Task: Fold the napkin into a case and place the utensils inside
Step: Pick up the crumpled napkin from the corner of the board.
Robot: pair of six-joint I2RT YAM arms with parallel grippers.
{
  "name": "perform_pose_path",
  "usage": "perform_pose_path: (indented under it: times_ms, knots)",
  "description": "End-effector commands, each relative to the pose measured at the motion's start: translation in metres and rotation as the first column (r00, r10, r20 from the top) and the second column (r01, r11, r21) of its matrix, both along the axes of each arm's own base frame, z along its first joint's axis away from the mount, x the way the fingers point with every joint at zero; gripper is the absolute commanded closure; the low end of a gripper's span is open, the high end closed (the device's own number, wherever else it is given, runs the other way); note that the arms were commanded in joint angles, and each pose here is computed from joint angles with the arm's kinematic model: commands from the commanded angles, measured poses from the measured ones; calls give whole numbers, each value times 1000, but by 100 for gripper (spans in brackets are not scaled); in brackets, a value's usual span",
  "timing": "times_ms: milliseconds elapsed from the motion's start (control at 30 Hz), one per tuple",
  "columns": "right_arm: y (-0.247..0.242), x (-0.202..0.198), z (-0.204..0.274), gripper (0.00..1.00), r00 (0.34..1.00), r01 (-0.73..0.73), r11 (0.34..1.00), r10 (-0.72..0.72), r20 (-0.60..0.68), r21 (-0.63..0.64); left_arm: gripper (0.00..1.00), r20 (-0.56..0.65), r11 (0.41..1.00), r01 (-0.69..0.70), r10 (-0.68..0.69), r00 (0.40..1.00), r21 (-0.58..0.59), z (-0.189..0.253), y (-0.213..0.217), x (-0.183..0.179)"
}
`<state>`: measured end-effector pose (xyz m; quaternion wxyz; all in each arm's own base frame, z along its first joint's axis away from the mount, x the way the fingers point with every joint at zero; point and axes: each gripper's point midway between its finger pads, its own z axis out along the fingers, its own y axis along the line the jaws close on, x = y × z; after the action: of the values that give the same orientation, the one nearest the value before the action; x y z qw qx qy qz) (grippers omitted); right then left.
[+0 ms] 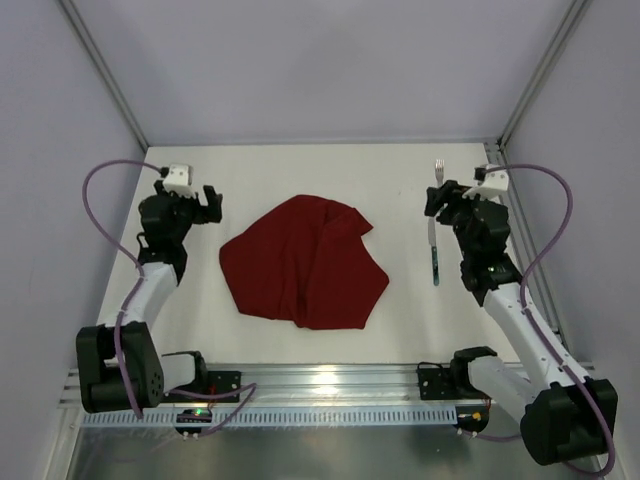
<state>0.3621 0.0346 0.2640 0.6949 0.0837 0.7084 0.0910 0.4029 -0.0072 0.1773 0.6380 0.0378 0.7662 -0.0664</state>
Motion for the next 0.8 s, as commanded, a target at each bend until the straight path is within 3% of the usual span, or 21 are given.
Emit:
perform_pose_path:
  times_ms: [0, 100, 167, 233, 333, 433, 667, 767]
  knots:
    - [34, -38, -99, 34, 868, -69, 997, 83, -489, 47, 14, -214, 978, 195, -176, 961, 69, -10, -20, -23]
    - [59, -78, -150, 31, 705, -164, 986, 126, -698, 13, 20, -489, 936, 349, -286, 824, 39, -39, -31, -72]
    - [75, -94, -169, 27, 638, -227, 973, 179, -749, 38, 20, -570, 916, 398, -303, 764, 47, -45, -30, -95]
    - [84, -98, -182, 26, 608, -246, 967, 208, -767, 67, 19, -655, 888, 456, -311, 689, 59, -49, -27, -125]
    - [96, -99, -196, 26, 582, -270, 956, 259, -771, 117, 11, -725, 862, 496, -279, 630, 100, -52, -19, -153]
    - [111, -98, -207, 26, 559, -310, 937, 315, -767, 159, 3, -750, 850, 515, -267, 605, 112, -57, -19, -172]
    - [137, -106, -236, 29, 476, -372, 910, 355, -804, 181, 1, -766, 845, 518, -246, 594, 130, -70, -16, -199]
    - [141, -103, -244, 43, 460, -378, 908, 352, -815, 178, 1, -772, 850, 511, -236, 590, 131, -72, -15, -202]
